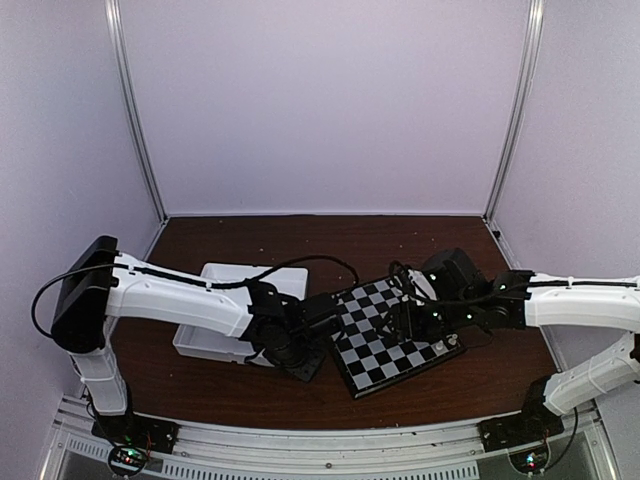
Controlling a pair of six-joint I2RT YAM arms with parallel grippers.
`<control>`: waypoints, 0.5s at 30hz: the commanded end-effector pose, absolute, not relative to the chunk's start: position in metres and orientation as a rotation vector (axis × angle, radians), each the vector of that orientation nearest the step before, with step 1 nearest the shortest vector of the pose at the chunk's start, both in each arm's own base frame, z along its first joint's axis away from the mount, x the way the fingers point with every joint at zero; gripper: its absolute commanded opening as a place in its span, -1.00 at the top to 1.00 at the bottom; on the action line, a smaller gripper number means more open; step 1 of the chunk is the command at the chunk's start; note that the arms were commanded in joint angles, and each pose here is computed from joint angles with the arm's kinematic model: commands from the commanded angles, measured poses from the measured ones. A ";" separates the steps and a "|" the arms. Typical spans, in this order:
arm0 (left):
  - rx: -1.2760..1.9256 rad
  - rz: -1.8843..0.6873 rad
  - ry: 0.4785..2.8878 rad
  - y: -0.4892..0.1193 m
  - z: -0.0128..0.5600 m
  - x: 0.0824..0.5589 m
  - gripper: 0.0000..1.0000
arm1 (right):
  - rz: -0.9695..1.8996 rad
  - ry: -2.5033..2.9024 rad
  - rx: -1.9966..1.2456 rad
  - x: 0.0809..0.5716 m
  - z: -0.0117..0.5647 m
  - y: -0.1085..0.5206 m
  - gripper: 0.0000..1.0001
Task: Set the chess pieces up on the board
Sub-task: Pick up the chess piece at the center of the board.
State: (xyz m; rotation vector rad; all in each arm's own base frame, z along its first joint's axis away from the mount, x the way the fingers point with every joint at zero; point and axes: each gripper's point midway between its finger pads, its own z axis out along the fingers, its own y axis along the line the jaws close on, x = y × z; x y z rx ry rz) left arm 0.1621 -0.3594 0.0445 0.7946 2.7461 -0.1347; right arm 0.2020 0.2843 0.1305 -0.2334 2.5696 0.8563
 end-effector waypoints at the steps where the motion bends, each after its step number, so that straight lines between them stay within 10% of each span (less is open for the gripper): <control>1: 0.831 -0.195 2.600 -0.374 0.061 0.178 0.86 | 0.817 2.555 -0.251 0.206 0.140 0.283 -0.21; 15: 0.828 -0.452 2.229 -0.415 0.121 0.230 0.85 | 0.828 2.513 -0.285 0.210 0.165 0.286 -0.20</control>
